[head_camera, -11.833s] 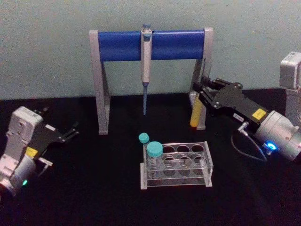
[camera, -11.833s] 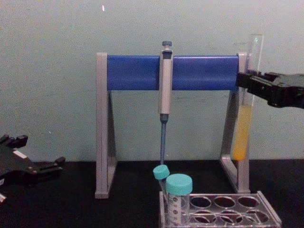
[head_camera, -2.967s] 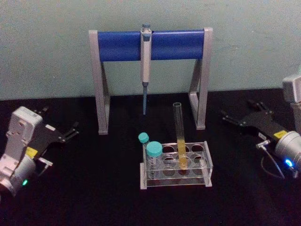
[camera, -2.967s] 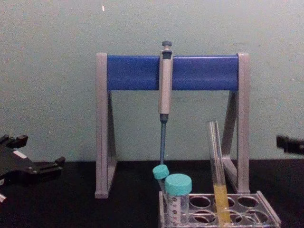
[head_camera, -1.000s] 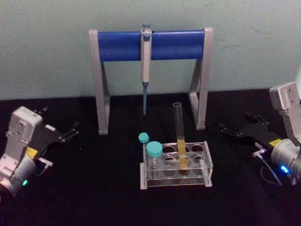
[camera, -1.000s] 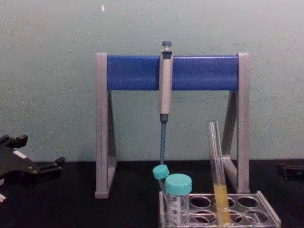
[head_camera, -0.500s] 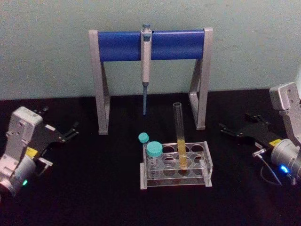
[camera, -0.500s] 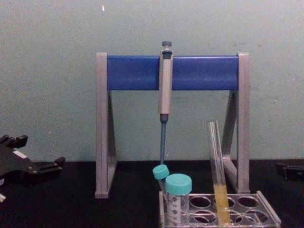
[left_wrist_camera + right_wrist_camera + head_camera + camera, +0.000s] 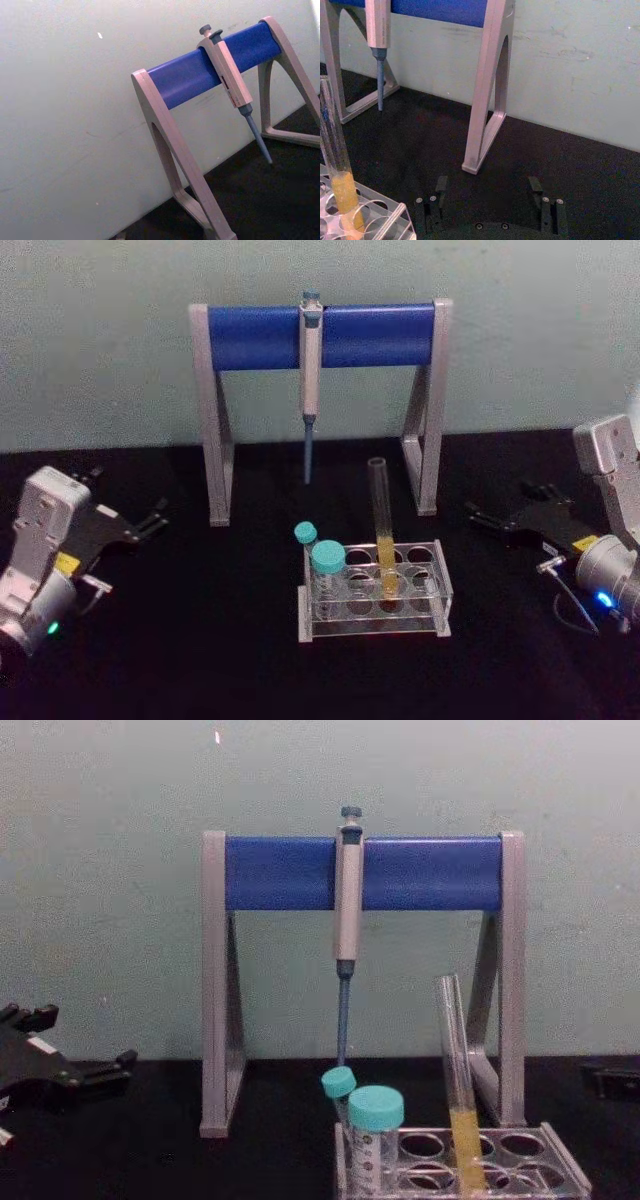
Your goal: Pick up the test tube from the test tube rack, shake it, then place it back into the test tube rack.
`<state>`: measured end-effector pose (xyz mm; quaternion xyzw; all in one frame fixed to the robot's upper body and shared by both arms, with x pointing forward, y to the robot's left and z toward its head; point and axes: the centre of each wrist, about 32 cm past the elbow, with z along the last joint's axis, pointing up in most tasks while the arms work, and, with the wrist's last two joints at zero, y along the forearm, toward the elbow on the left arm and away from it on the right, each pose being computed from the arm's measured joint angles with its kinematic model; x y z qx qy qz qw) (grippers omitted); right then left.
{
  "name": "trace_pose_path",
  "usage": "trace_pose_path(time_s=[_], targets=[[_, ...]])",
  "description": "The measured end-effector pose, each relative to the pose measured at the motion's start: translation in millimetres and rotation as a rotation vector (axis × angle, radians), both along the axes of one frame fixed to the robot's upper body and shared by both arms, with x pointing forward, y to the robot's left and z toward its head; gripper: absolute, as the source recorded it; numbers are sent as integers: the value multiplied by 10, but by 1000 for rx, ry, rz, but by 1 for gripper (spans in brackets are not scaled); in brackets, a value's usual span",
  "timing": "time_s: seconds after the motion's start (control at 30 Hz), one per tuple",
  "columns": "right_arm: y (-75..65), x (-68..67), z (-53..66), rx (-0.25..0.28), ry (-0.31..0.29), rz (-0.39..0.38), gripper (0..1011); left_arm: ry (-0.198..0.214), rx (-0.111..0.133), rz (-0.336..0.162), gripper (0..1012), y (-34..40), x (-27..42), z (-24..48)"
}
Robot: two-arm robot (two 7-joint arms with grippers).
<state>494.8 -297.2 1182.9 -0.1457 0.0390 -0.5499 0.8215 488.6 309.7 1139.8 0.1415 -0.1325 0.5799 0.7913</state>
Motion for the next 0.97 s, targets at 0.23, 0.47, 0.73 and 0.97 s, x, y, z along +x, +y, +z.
trace_pose_path(time_s=[0.23,0.47,0.73,0.97], targets=[[0,0,0,0,0,0,1000,0,0,0,1001,0,0,0],[0,0,0,0,0,0,1000,0,0,0,1001,0,0,0],[0,0,0,0,0,0,1000,0,0,0,1001,0,0,0],[0,0,0,0,0,0,1000,0,0,0,1001,0,0,0]])
